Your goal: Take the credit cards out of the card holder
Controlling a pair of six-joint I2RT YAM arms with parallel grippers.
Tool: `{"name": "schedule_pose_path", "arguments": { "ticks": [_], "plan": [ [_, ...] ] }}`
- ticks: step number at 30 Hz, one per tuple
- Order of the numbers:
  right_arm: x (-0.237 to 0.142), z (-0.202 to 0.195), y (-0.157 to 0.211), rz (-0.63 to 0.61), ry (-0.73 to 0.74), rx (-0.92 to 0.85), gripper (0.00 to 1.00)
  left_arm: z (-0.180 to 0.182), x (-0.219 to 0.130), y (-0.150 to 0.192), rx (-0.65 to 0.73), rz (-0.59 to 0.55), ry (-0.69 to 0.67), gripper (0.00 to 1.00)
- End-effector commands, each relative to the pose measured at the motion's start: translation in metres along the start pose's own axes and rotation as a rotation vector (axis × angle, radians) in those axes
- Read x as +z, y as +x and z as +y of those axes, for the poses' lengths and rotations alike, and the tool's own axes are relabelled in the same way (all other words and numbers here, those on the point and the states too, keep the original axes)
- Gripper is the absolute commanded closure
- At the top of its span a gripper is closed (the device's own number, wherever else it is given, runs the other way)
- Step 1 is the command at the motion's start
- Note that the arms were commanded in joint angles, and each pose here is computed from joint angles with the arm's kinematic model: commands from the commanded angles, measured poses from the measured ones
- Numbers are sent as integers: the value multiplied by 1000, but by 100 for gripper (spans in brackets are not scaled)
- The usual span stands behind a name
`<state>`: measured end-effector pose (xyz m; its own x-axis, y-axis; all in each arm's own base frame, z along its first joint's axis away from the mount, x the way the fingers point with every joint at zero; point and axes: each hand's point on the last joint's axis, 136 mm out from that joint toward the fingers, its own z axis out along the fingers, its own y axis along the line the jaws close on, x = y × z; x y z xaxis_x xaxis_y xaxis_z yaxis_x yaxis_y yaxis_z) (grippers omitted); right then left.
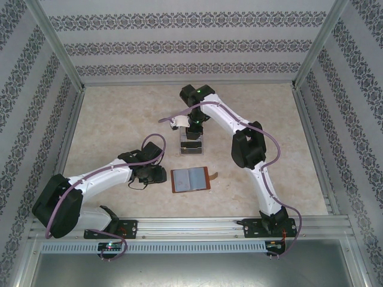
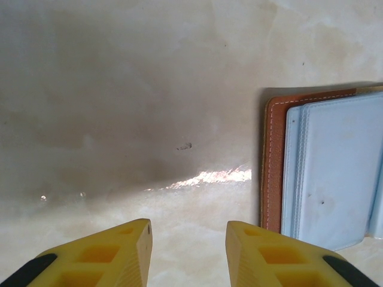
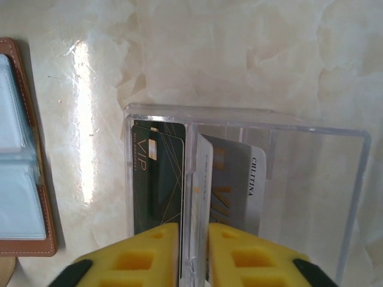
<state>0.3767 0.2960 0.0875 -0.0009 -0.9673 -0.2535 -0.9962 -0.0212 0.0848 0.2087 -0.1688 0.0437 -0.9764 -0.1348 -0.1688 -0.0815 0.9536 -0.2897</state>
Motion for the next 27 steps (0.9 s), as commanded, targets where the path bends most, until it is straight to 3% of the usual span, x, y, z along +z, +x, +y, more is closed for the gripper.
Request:
{"name": "schedule_pose_path", "arguments": {
  "ticks": [1,14,20,27],
  "plan": [
    [-7,0,1,-15,5,14,75,5,1,1,-24,6,-7,62],
    [-56,-21,-9,-118,263,109,69,3,3,-5,-15,-4,-9,62],
    [-76,-11,-7,-255,352,356,67,2,6,-13,-13,-12,-1,62],
    [-88,21,8,-414,361,778,70,-3,9,-28,1,-18,17,62]
  ]
}}
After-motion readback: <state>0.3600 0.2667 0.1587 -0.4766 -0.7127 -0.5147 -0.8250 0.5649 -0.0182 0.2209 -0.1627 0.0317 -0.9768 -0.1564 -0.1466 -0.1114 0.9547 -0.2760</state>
